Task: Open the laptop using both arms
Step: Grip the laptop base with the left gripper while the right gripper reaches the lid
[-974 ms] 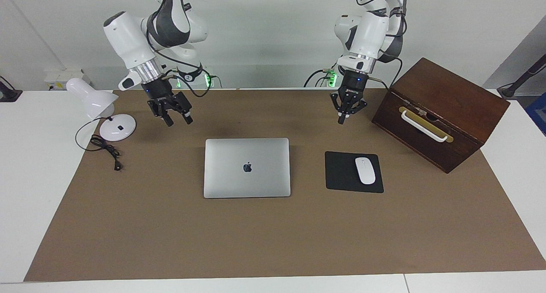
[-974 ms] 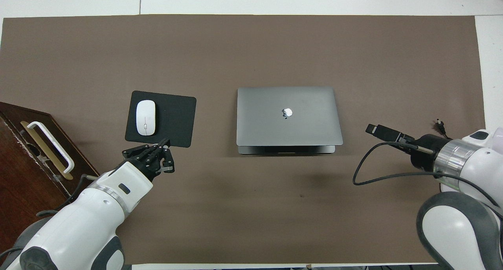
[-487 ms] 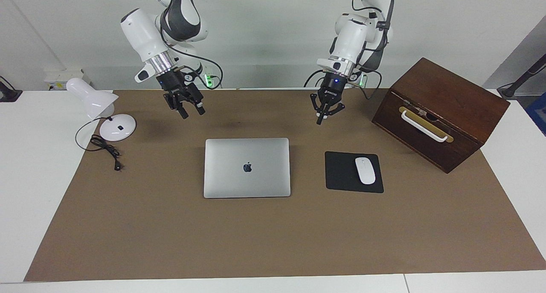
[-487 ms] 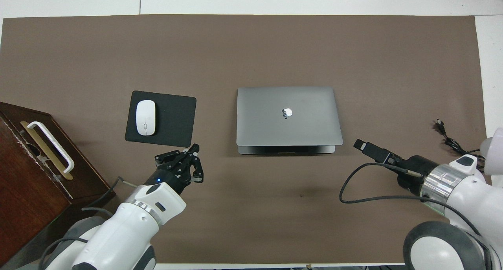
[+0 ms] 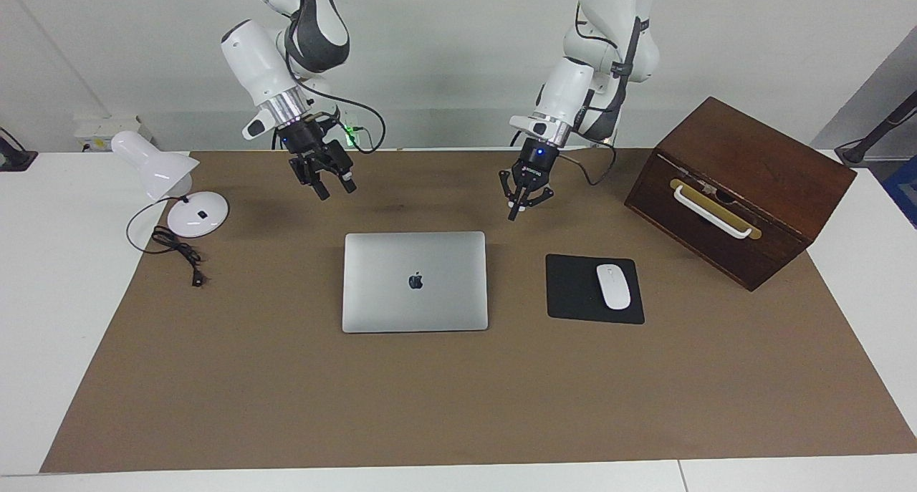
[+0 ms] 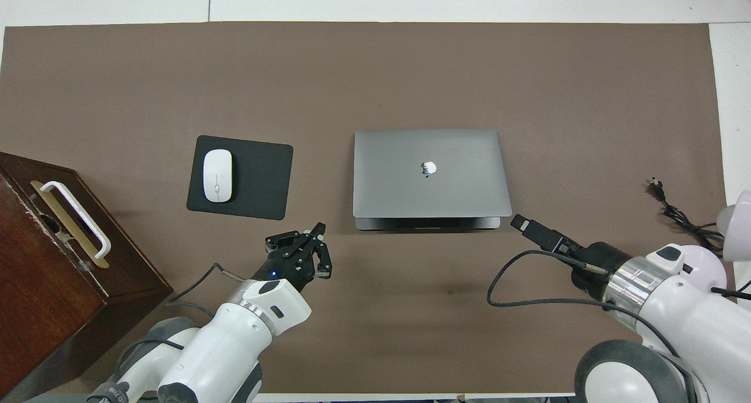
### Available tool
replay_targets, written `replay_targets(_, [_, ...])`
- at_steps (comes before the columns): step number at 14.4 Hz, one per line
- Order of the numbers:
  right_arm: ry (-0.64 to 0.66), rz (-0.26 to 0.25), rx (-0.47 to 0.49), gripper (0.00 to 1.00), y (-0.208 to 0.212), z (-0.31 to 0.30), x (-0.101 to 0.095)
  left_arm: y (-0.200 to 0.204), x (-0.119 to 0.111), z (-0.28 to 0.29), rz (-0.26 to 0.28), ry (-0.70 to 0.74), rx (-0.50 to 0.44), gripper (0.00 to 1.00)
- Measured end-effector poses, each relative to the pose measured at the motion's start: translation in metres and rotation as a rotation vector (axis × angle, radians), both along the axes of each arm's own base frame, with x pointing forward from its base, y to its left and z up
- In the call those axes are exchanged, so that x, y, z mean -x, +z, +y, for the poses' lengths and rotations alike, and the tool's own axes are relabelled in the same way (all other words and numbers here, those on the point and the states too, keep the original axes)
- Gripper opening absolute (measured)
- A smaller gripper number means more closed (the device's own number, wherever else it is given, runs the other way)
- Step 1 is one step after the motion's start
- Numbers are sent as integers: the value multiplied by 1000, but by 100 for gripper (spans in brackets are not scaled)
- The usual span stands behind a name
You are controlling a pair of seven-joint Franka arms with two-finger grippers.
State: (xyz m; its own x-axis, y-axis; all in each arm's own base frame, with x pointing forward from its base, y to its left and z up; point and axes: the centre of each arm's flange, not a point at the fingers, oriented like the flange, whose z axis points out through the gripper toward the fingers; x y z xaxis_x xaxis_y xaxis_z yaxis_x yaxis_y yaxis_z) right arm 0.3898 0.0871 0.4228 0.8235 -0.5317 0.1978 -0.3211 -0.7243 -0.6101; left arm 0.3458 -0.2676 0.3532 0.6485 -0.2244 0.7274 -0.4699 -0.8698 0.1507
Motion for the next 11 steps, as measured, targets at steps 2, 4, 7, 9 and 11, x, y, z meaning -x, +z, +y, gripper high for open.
replay_targets(2, [-8,31,-17,100,-8,9,1,-2,4,-5,3,-15,-3,1])
replay_targets(4, [-18,67,-19,100,-15,22,3,-7,6,-10,11,-28,-12,1])
replay_targets(7, [-27,101,-13,100,-26,36,4,-14,3,-19,14,-50,-30,1])
replay_targets(9, [-38,96,8,100,-34,41,3,-17,-3,-25,7,-65,-44,1])
replay_targets(11, [-52,102,23,100,-43,49,2,-23,-8,-30,8,-73,-56,1])
